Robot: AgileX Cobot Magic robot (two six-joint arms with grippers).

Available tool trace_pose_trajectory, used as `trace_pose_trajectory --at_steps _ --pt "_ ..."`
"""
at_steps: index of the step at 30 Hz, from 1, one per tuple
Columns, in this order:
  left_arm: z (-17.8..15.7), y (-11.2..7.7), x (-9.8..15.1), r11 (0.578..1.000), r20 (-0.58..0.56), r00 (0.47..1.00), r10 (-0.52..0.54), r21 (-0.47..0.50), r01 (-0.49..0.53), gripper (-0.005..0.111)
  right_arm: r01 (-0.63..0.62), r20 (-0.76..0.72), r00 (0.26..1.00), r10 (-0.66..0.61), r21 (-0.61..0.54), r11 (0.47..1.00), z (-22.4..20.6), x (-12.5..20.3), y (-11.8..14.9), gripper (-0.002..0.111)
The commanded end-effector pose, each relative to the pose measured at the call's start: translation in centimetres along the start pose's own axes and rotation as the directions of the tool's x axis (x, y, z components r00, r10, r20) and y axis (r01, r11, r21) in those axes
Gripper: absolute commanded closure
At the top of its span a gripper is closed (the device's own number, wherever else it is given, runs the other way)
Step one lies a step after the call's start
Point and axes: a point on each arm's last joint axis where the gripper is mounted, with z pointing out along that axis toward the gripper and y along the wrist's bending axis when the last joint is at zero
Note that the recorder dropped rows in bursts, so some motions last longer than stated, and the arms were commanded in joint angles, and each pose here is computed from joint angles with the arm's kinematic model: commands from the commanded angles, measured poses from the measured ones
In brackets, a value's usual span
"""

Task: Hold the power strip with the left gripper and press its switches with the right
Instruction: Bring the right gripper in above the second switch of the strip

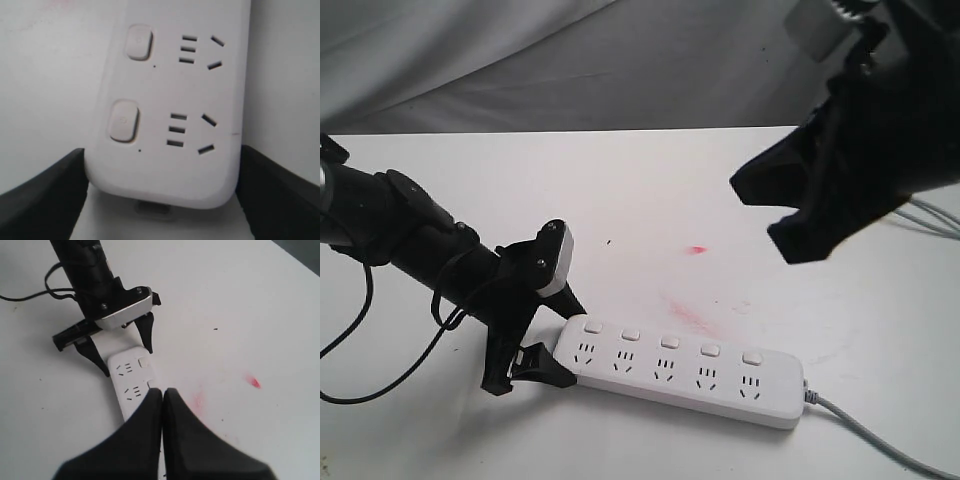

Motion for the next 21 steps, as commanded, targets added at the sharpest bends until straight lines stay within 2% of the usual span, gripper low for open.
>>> trace_pose_trajectory --at_steps 1,5,10,16,21 --pt "0.1 0.1 -0.3 1.000 0.011 1.000 -0.005 -0.004 0.005 0.035 0.044 -0.053 0.997 -0.047 -0.053 0.998 4.5 -0.3 -1.6 0.108" --pt "0.1 0.1 -0.3 1.000 0.011 1.000 -0.005 -0.004 0.005 0.035 0.068 0.002 0.998 -0.068 -0.092 0.993 8.1 -0.4 -2.3 0.108" --pt "0.1 0.1 -0.3 1.000 0.011 1.000 -0.005 -0.004 0.005 0.035 0.105 -0.016 0.994 -0.110 -0.166 0.980 11.7 0.5 -2.7 0.108" --pt "0.1 0.1 -0.3 1.000 0.011 1.000 -0.005 -0.004 0.005 0.035 0.115 0.005 0.993 -0.118 -0.286 0.951 15.2 1.6 -2.4 0.108" --pt "0.1 0.1 -0.3 1.000 0.011 1.000 -0.005 -0.004 0.005 0.035 0.151 0.007 0.987 -0.158 -0.334 0.930 17.4 2.8 -2.5 0.108"
